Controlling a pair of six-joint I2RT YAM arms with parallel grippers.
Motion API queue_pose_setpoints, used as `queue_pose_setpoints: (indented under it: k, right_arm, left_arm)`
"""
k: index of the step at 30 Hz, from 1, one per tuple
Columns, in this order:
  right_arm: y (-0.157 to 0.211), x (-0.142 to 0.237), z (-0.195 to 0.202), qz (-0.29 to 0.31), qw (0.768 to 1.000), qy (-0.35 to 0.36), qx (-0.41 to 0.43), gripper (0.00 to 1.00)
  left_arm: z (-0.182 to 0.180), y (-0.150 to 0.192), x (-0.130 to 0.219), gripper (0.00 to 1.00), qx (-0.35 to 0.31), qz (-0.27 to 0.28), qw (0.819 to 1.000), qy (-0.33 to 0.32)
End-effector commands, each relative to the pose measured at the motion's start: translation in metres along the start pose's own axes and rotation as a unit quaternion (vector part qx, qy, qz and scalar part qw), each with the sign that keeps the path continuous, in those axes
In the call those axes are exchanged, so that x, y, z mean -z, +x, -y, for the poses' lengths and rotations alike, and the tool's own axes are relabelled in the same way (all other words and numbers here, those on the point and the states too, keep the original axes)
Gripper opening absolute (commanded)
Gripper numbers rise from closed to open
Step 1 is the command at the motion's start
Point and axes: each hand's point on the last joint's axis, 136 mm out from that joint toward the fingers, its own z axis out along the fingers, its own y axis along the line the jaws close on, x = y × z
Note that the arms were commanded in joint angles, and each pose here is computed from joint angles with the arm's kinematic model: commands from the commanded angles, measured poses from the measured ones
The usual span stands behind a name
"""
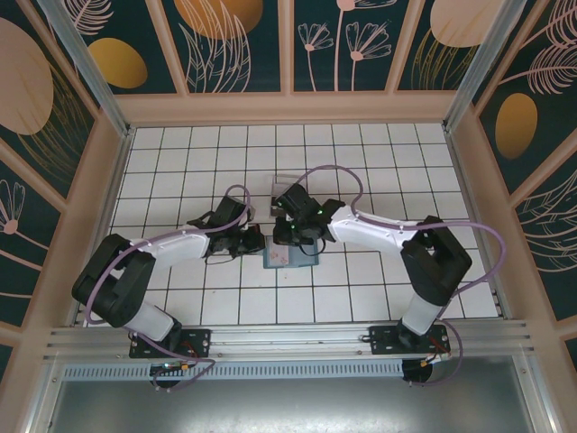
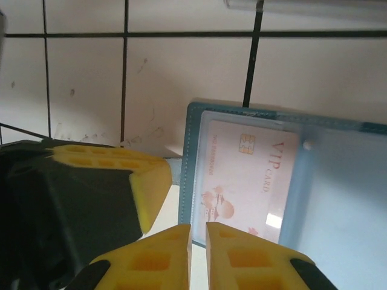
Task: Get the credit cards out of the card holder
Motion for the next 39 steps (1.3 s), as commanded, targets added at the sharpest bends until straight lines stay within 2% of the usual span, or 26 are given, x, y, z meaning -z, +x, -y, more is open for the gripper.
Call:
queue_pose_setpoints:
  k: [1, 13, 19, 29, 39]
  right_arm:
    - [0.008, -0.023, 0.008, -0.027, 0.999, -0.023, -0.035, 0.14]
    - [0.017, -0.040, 0.040, -0.042, 0.997, -0.010, -0.058, 0.16]
    - [0.021, -0.044, 0.051, -0.051, 0.997, 0.007, -0.059, 0.22]
    - [0.018, -0.034, 0.054, -0.038, 0.998, 0.020, -0.055, 0.27]
    - [0.019, -0.030, 0.061, -0.033, 0.997, 0.025, -0.061, 0.28]
  left_arm:
    - [0.010, 0.004, -0.006, 0.05, 0.004, -0.004, 1.000, 0.020]
    - [0.011, 0.015, -0.022, 0.04, 0.010, -0.026, 1.000, 0.005]
    - [0.000, 0.020, -0.027, 0.04, 0.008, -0.039, 0.999, -0.020]
    - [-0.021, 0.022, -0.022, 0.05, 0.002, -0.033, 0.997, -0.072]
    - [-0.028, 0.027, -0.022, 0.05, 0.005, -0.036, 0.996, -0.082]
